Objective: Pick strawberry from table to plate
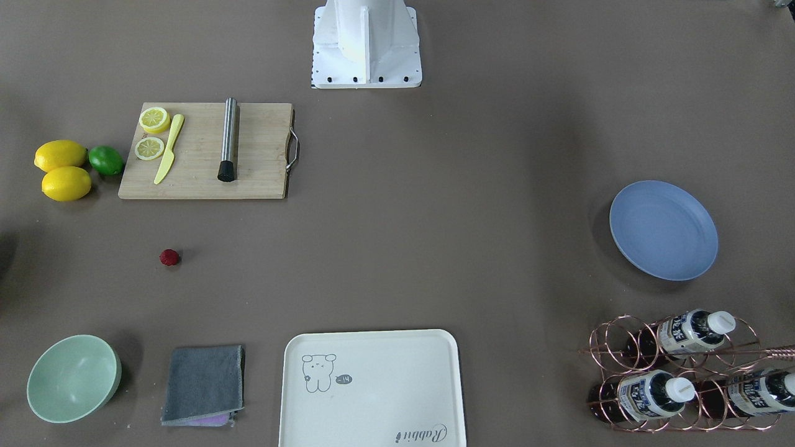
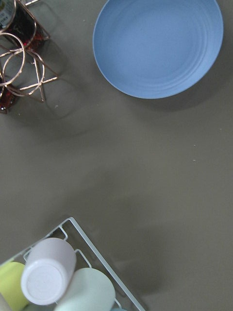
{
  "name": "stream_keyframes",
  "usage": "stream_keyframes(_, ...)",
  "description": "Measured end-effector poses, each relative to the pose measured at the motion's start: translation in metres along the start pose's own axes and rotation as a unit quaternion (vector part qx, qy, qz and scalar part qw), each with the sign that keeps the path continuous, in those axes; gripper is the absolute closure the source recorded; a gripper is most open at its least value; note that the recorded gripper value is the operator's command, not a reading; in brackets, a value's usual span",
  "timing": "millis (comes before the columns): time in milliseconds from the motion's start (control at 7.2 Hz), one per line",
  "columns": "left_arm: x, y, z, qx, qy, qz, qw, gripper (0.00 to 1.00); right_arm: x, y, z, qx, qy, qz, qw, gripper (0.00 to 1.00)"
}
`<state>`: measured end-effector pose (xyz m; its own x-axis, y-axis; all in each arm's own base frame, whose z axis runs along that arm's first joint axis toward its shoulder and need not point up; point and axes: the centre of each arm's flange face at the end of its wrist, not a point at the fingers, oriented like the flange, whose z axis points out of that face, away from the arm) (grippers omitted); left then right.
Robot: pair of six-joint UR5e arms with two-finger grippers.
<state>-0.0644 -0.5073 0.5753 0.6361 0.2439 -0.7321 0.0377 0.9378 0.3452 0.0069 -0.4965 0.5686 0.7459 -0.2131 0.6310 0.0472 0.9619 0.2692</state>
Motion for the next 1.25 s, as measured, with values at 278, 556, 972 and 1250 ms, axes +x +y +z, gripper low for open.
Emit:
stream_keyframes(278,0.015,-0.007,0.013,-0.002,0.007,-0.023,0.9997,0.02,-0.084,-0.024,0.029,-0.005,0.004,0.006,1.0000,0.00)
stream_keyframes(556,0.028,-0.011,0.027,0.000,0.009,-0.031,0.9995,0.02,-0.166,-0.042,0.061,-0.010,-0.004,0.019,0.9998,0.00)
stream_keyframes(972,0.017,-0.016,0.103,-0.019,-0.004,-0.035,0.9992,0.02,-0.233,-0.049,0.083,0.003,-0.023,0.036,0.9991,0.00)
stream_keyframes(1250,0.012,-0.009,0.172,-0.033,0.003,-0.034,0.9989,0.03,-0.244,-0.050,0.078,0.010,-0.030,0.030,0.9991,0.00)
